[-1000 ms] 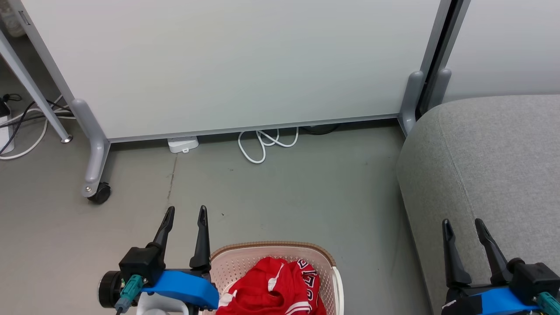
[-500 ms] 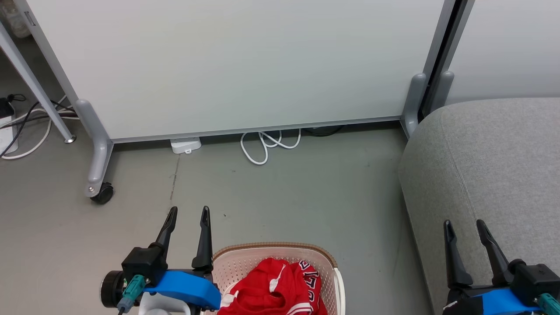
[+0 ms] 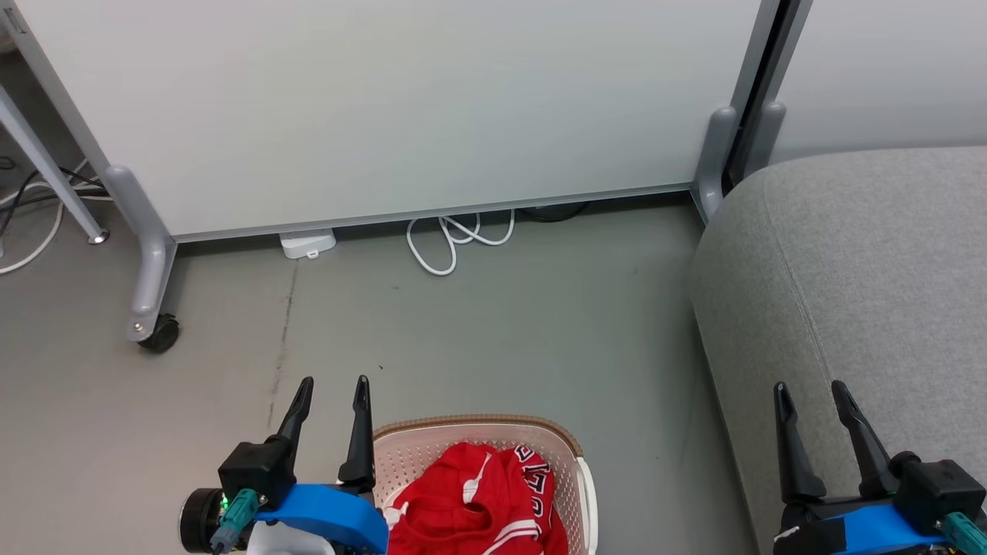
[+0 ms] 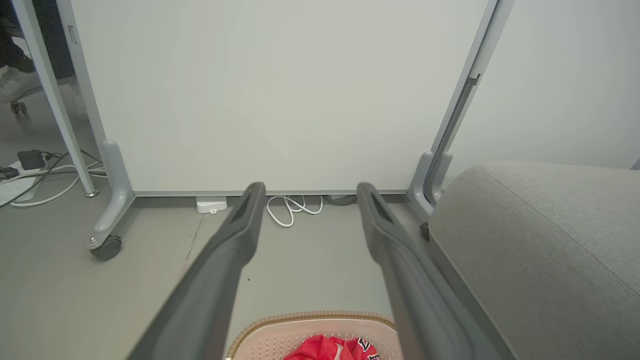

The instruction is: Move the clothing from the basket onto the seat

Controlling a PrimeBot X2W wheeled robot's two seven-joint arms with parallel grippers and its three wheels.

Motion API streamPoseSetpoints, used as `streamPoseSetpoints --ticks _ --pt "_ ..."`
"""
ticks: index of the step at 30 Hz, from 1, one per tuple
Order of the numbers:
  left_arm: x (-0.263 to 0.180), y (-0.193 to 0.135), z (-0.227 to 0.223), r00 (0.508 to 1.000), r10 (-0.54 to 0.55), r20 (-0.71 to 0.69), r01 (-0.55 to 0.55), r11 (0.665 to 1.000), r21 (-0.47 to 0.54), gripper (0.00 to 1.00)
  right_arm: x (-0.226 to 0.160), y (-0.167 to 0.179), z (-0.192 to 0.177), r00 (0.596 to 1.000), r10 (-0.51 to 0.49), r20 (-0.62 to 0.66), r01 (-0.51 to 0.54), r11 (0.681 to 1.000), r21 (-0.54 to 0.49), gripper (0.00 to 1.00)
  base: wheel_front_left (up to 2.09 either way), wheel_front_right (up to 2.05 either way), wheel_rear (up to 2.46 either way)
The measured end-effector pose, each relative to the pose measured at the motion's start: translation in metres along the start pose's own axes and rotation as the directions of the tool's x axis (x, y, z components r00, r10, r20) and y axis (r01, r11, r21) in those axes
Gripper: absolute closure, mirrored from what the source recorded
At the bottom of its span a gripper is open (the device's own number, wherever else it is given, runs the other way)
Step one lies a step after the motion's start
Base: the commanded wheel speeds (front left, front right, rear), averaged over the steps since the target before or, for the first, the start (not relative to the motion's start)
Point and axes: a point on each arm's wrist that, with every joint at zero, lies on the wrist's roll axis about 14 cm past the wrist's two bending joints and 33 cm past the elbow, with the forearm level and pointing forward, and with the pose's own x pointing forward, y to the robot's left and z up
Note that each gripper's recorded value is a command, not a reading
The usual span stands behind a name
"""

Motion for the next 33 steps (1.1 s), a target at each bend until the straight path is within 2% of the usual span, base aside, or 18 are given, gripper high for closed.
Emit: streamPoseSetpoints --ticks 8,15,26,33 --pt "0.011 -0.012 -0.050 0.986 -0.050 -0.161 0.048 0.999 -0.018 0.00 0.004 -0.011 -0.005 0.999 -0.033 -0.014 0.033 0.999 0.001 0.00 0.00 0.00 0.00" --pt "0.020 -0.031 -0.108 0.931 -0.129 -0.342 0.124 0.992 -0.038 0.00 0.008 -0.027 -0.013 0.996 -0.080 -0.036 0.079 0.997 -0.005 0.00 0.00 0.00 0.00" --pt "0.023 -0.056 -0.200 0.747 -0.231 -0.623 0.237 0.969 -0.075 0.00 0.022 -0.044 -0.024 0.990 -0.126 -0.065 0.126 0.992 -0.002 0.00 0.00 0.00 0.00" --pt "0.019 -0.064 -0.249 0.616 -0.254 -0.746 0.257 0.960 -0.114 0.00 0.024 -0.060 -0.037 0.980 -0.173 -0.101 0.173 0.985 -0.012 0.00 0.00 0.00 0.00"
